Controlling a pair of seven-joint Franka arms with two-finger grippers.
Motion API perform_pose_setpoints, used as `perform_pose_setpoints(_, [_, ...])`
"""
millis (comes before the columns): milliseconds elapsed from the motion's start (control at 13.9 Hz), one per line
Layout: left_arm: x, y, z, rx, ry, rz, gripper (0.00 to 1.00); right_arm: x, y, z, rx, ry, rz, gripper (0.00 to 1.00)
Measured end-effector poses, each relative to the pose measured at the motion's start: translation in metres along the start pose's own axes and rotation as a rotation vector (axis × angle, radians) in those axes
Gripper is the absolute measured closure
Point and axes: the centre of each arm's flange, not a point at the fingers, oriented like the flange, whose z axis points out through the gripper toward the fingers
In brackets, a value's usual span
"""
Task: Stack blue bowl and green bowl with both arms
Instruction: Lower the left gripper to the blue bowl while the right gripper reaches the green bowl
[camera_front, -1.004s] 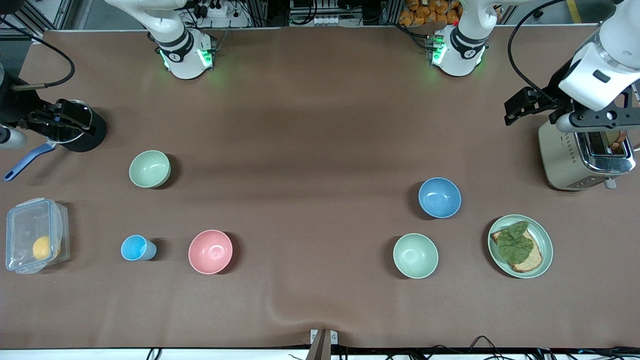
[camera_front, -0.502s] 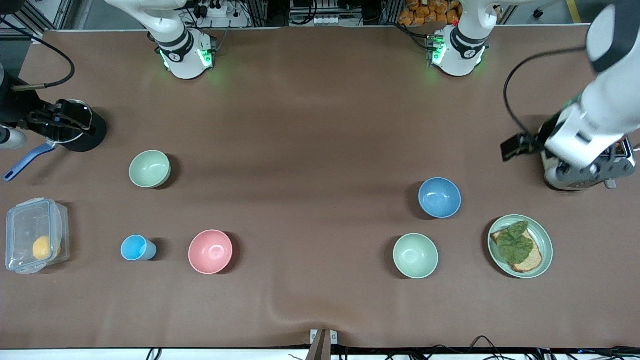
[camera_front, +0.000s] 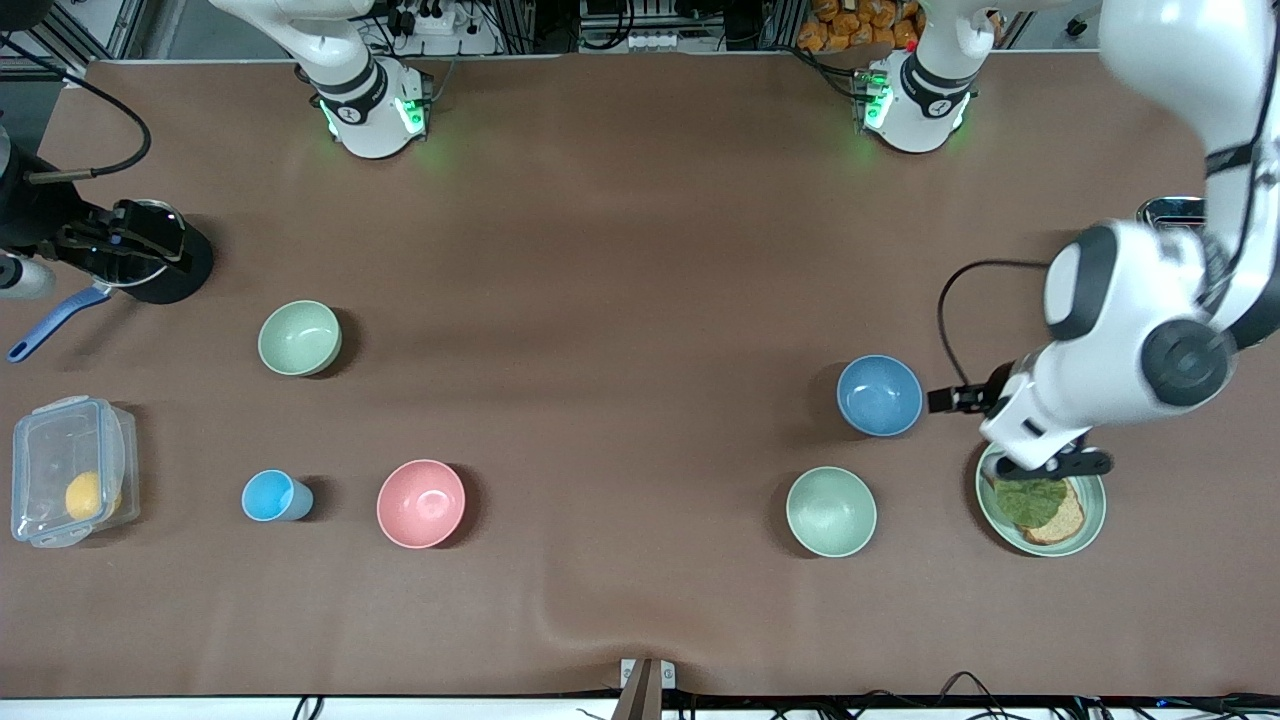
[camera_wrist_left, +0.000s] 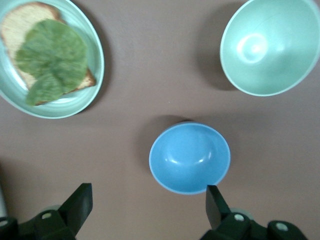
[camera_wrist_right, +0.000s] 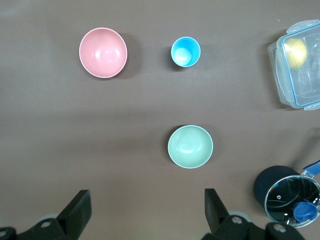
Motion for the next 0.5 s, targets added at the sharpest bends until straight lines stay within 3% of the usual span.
perform_pose_setpoints(215, [0.018, 0.005, 0.054, -0.001, -0.033, 0.004, 0.00, 0.001, 0.000, 0.001, 0.000, 0.002, 0.000, 0.00])
perform_pose_setpoints(502, [0.030, 0.000, 0.092, -0.037, 0.113, -0.007, 0.00, 0.019, 0.000, 0.040, 0.002, -0.064, -0.002, 0.00])
